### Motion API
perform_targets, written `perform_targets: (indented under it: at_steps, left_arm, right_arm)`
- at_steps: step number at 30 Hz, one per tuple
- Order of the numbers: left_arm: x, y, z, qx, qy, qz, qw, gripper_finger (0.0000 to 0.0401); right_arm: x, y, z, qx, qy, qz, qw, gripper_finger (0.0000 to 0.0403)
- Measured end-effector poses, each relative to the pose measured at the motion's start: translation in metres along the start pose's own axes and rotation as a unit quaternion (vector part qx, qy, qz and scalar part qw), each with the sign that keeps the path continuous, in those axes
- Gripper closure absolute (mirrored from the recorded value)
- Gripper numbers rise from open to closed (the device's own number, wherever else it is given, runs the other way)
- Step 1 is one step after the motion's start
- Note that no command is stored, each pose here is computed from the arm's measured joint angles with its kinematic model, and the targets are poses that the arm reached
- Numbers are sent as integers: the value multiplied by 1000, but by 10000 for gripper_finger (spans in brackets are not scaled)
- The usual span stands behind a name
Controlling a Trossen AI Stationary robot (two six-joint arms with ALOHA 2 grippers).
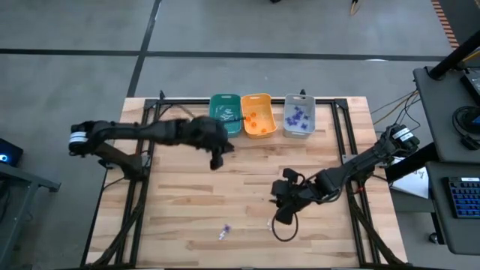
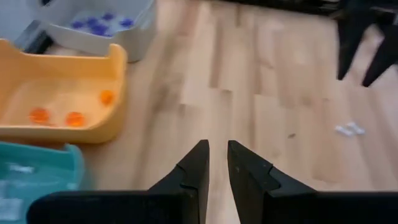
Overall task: Sort Halloween decoration
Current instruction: Put the white bone toy into the blue bin
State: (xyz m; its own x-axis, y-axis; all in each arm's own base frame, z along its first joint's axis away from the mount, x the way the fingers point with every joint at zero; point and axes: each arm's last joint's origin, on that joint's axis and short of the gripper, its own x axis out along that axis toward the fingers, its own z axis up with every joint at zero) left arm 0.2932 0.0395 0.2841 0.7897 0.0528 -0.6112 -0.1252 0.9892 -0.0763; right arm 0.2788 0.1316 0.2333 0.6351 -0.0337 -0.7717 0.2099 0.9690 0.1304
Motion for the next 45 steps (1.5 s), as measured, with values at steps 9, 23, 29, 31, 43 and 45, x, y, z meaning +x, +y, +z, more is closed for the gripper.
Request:
perform_targets:
  at_steps: [9,23,29,31,43,45]
  left_arm:
    - [-3,-56,-34,-19,-88,-24,996,360]
    - [-7,-130,-70,-26,-190,-24,981,360]
    - [-10,-149,-82,-28,-216,-26,976,360]
    - [-10,-153,-85,-25,-214,-23,976,360]
    - [-1,-161,-93,-21,-208,-17,978,360]
    - [-1,-161,-93,-21,-208,-17,978,360]
  right_arm:
    - [-3,12,2,-26,-12,58,998,284]
    - [-4,18,9,-21,-45,96,994,284]
    - [-5,21,14,-49,-76,109,990,284]
    - [-5,22,16,-63,-90,107,988,284]
    - [38,37,11,-164,-31,82,983,284]
    - [42,38,7,-176,11,75,981,284]
